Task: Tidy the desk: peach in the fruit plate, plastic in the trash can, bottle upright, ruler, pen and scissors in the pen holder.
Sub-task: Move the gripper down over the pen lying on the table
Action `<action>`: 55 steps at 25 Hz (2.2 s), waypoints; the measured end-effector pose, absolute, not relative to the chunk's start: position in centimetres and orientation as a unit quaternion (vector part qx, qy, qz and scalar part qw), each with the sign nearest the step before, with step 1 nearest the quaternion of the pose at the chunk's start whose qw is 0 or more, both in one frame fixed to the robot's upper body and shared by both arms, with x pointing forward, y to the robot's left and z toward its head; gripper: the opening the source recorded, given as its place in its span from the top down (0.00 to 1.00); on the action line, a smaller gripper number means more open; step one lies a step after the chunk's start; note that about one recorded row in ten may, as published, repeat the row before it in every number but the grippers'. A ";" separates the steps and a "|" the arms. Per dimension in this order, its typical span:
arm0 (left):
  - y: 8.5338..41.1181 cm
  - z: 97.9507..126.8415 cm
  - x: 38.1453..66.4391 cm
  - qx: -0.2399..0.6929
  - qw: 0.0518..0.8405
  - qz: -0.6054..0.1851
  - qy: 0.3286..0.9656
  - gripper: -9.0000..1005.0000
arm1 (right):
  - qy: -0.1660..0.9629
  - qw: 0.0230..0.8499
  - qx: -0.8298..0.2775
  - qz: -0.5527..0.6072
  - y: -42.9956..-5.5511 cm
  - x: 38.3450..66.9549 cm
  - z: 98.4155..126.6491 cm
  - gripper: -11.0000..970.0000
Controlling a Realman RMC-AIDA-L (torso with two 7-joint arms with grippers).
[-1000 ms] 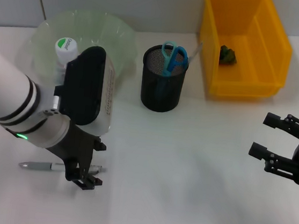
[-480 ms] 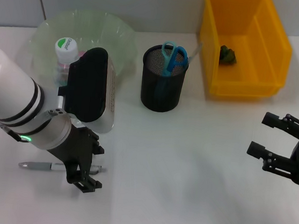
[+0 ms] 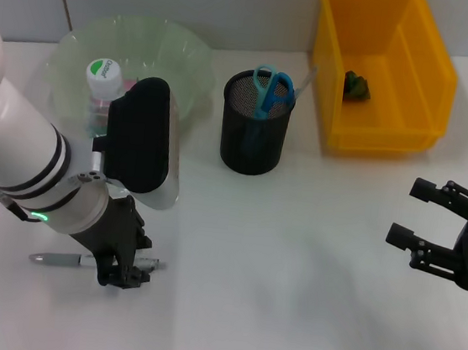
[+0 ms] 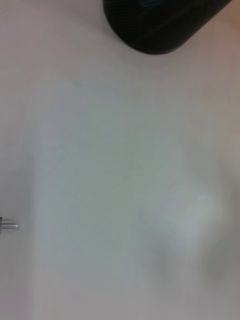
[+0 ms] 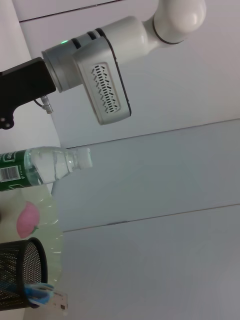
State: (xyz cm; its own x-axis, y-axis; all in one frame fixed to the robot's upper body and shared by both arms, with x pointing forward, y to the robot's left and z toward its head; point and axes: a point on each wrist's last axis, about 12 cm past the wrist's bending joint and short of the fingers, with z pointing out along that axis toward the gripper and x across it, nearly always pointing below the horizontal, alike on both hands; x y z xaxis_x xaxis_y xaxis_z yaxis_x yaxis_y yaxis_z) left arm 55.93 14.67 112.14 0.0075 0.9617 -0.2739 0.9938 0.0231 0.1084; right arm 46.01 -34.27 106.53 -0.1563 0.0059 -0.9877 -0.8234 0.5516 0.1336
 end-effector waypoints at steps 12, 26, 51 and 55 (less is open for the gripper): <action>14.2 112.1 55.8 0.700 0.133 -0.056 0.699 0.57 | 0.671 0.570 -0.309 0.360 -34.3 45.9 106.4 0.15; 13.9 111.8 55.7 0.703 0.130 -0.054 0.697 0.57 | 0.671 0.571 -0.309 0.358 -34.4 45.8 106.4 0.15; 14.0 111.2 55.5 0.703 0.120 -0.048 0.700 0.75 | 0.674 0.567 -0.305 0.363 -34.5 45.0 106.1 0.15; 14.0 111.2 55.5 0.703 0.120 -0.048 0.699 0.77 | 0.674 0.568 -0.303 0.364 -34.5 44.9 106.0 0.15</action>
State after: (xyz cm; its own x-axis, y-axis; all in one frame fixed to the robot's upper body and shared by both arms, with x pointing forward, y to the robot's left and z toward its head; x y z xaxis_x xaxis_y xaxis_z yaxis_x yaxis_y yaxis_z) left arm 55.51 13.96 111.17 0.0181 0.9718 -0.2352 0.9948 0.0061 0.1019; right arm 44.86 -34.46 106.01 -0.1725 0.0050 -0.9850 -0.8208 0.5520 0.1466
